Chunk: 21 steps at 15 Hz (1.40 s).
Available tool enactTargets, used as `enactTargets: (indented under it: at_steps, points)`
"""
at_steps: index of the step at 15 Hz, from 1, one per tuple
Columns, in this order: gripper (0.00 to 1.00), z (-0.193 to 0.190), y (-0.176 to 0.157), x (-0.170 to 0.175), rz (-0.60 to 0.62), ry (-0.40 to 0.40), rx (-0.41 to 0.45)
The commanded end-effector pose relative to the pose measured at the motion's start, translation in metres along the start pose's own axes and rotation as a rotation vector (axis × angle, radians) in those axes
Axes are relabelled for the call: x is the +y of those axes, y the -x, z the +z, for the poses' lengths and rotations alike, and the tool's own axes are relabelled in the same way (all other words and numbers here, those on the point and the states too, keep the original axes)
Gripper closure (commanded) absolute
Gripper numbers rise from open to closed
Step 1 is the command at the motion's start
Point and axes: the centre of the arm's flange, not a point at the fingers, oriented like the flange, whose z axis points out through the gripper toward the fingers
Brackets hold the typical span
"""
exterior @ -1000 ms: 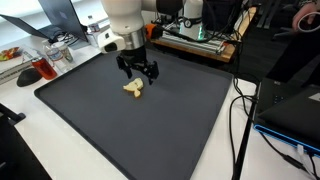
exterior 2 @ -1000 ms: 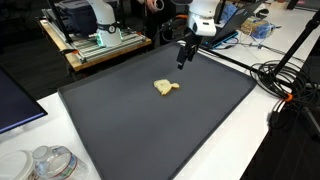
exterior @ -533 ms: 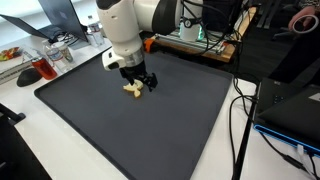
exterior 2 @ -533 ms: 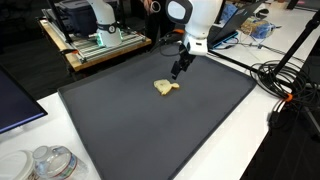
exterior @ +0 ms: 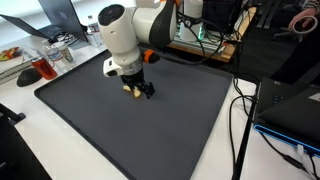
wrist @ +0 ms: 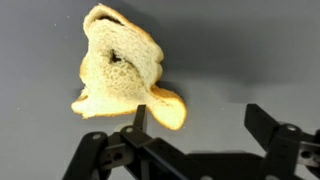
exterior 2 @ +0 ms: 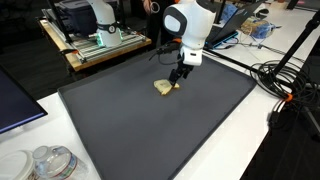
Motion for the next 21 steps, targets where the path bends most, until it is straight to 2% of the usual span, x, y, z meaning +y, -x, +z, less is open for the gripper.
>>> enactTargets:
  at_steps: [1, 8, 9, 10, 19, 21]
  points:
    - [0.00, 0.010, -0.003, 0.002, 0.064, 0.015, -0.002]
    - [0.00, 0.021, -0.002, 0.007, 0.098, 0.009, -0.023]
    - [0.10, 0.023, -0.003, 0.007, 0.093, 0.003, -0.026]
    - [0.26, 0.025, -0.003, 0.007, 0.093, 0.002, -0.027]
    - [0.89, 0.021, -0.003, 0.011, 0.083, -0.010, -0.018]
    - [0.98, 0.020, -0.003, 0.010, 0.074, 0.002, -0.016]
